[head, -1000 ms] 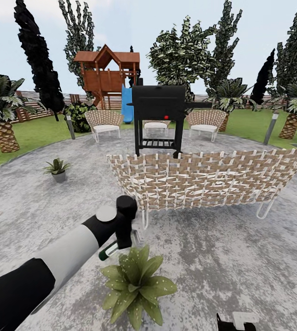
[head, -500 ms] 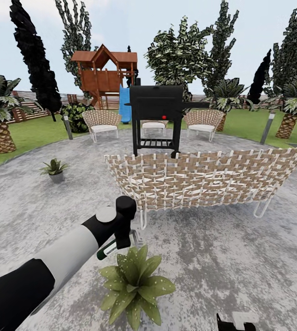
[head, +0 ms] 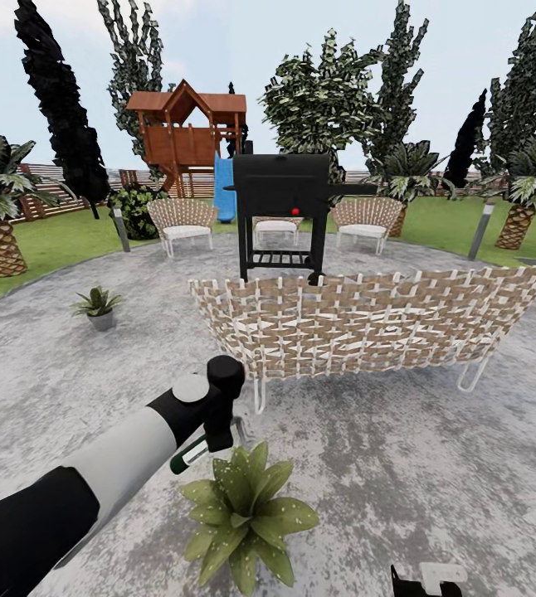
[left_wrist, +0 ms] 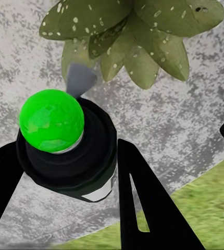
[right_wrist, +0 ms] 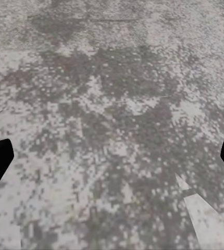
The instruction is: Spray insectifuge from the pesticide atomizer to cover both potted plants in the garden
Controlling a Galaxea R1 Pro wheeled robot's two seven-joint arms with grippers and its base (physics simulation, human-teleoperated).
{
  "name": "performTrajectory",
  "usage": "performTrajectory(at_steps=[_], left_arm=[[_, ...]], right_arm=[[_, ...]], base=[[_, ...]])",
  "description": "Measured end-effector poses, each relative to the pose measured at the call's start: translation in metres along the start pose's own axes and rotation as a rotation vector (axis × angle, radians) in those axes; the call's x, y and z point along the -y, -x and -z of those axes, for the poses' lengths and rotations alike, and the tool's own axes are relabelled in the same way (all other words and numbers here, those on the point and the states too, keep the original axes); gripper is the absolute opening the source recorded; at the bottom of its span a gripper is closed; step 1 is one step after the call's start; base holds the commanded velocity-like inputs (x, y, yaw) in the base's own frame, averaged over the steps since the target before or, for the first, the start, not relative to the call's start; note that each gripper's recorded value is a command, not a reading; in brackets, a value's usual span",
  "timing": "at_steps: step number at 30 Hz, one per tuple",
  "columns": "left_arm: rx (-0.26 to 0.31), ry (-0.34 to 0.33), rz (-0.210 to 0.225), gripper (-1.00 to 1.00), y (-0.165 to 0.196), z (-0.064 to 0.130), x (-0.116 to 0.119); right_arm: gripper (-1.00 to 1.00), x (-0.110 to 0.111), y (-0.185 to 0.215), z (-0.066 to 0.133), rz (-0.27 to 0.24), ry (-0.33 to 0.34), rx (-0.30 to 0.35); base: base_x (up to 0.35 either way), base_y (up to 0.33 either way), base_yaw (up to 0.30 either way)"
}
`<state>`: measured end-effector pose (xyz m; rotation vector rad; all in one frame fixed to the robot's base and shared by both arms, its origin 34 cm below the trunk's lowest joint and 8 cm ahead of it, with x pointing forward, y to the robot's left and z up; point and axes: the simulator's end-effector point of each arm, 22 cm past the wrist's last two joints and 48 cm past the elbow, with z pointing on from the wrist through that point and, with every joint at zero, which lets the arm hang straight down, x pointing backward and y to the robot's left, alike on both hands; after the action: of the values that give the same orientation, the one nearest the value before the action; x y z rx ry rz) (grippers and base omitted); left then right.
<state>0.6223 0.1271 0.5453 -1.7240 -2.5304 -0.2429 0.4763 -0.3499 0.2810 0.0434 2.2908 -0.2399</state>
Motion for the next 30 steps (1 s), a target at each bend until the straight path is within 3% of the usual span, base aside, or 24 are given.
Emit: performTrajectory(at_steps=[8,15,21,30], left_arm=[[-0.002,0.0,0.003,-1.0,0.001,0.0,0.002],[-0.041,-0.079,-0.01,-1.0,-0.013,-0.042,0.039],[-0.034,-0.082,-0.003,-1.0,-0.013,-0.042,0.04],[-0.011,-0.084,0.011,-1.0,-0.009,-0.036,0.036]], right_arm=[[1.0,0.0,0.0,0.0,0.0,0.0,0.001],[1.0,0.0,0.0,0.0,0.0,0.0,0.0],[1.0,0.0,0.0,0.0,0.0,0.0,-0.001],[1.0,0.0,0.0,0.0,0.0,0.0,0.0]], base=[[0.132,0.0,0.0],[0.059,0.0,0.0],[-0.13,0.013,0.0],[-0.155,0.231,0.0]])
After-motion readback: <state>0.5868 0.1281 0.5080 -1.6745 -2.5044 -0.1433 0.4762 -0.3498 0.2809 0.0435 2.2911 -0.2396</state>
